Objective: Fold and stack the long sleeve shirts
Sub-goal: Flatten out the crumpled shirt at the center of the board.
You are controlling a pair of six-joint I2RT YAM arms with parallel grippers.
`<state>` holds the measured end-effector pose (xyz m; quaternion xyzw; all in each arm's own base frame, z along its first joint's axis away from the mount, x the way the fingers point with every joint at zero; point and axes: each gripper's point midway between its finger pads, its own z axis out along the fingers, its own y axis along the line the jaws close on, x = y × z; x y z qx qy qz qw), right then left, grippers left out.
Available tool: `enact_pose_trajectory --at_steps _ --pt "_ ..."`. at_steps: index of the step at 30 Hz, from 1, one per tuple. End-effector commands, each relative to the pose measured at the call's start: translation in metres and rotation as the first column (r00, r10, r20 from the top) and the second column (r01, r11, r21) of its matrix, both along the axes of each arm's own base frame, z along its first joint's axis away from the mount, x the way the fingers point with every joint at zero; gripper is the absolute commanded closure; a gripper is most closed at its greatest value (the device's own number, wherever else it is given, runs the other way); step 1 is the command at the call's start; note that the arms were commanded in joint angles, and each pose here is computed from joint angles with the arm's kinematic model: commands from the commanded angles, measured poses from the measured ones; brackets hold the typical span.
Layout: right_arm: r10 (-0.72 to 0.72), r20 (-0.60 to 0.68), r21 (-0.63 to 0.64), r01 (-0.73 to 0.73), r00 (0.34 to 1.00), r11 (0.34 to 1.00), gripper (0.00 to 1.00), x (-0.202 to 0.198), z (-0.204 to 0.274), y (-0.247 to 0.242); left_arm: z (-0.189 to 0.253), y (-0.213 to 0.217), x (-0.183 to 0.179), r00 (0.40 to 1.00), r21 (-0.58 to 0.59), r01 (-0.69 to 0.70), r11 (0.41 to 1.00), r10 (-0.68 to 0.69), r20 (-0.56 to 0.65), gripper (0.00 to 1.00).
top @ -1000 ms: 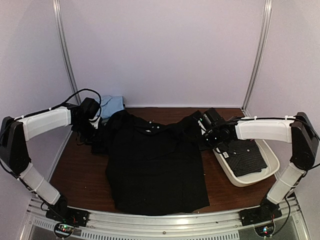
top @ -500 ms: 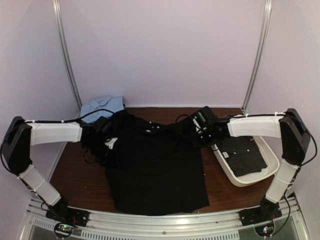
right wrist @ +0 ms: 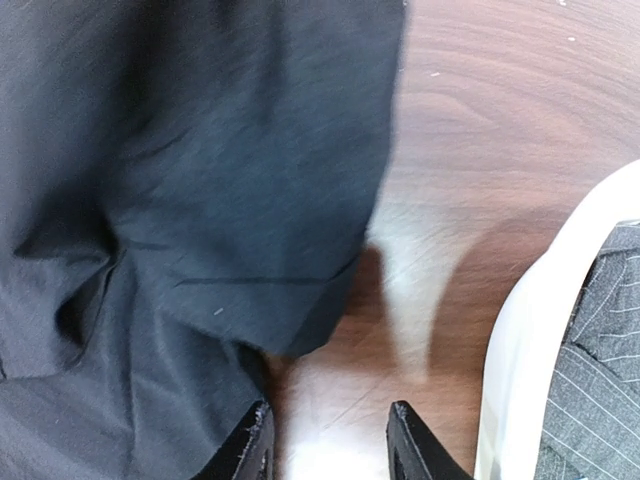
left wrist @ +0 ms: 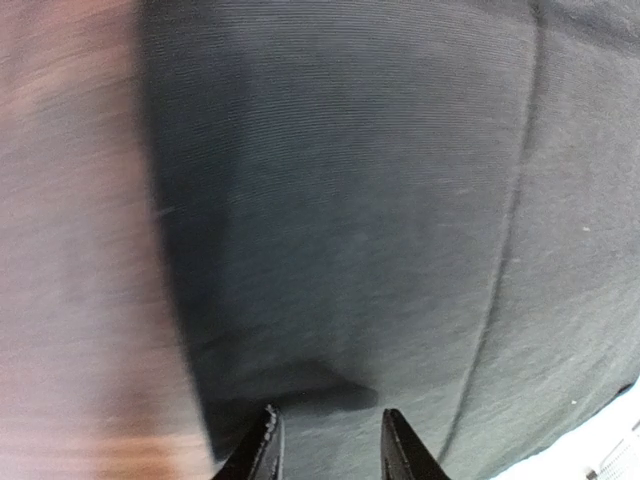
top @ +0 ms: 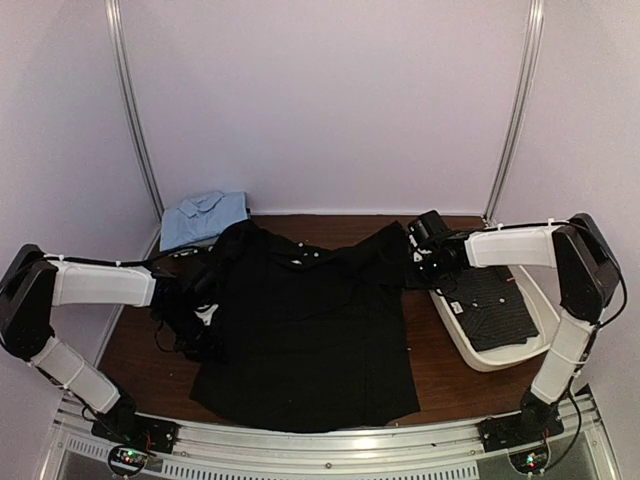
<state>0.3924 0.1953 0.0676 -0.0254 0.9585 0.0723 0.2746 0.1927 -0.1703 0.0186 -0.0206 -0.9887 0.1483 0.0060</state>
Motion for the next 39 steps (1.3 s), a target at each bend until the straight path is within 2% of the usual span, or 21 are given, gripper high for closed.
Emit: enact_pose_trajectory --at_steps 1,7,11,15,19,24,31,35,39 --pt "-0.056 -0.006 -0.037 0.055 0.998 0.998 0.59 0.011 -0.013 -0.025 0.009 0.015 0.006 0.998 0.067 -0.047 0.997 0.044 0.050 0.65" --pt "-0.057 0.042 -0.010 0.057 0.998 0.998 0.59 0.020 0.010 -0.022 0.043 -0.005 0.035 0.986 -0.014 -0.033 0.999 0.034 0.163 0.65" --pt "-0.009 0.133 0.006 0.008 0.991 1.000 0.56 0.028 0.049 -0.001 0.061 -0.023 0.055 0.975 -0.072 -0.020 0.997 0.035 0.218 0.65" --pt "0.109 0.220 0.056 -0.124 0.969 0.991 0.52 0.028 0.083 0.048 0.072 -0.044 0.076 0.964 -0.132 -0.005 0.991 0.040 0.264 0.65" --pt "0.294 0.285 0.003 -0.308 0.912 0.951 0.40 0.022 0.095 0.118 0.073 -0.065 0.095 0.958 -0.166 0.022 0.986 0.026 0.286 0.66" --pt "0.460 0.309 -0.096 -0.453 0.833 0.886 0.33 0.030 0.095 0.186 0.069 -0.078 0.109 0.954 -0.185 0.043 0.982 0.015 0.300 0.67" --pt "0.589 0.290 -0.219 -0.547 0.754 0.808 0.22 0.042 0.074 0.233 0.053 -0.086 0.109 0.959 -0.201 0.061 0.978 -0.002 0.282 0.67" --pt "0.599 0.248 -0.275 -0.538 0.761 0.797 0.19 0.048 0.059 0.234 0.044 -0.088 0.104 0.963 -0.199 0.068 0.978 -0.013 0.270 0.67" --pt "0.615 0.225 -0.233 -0.571 0.755 0.787 0.19 0.027 0.060 0.247 0.034 -0.082 0.098 0.966 -0.182 0.067 0.981 -0.018 0.257 0.67"
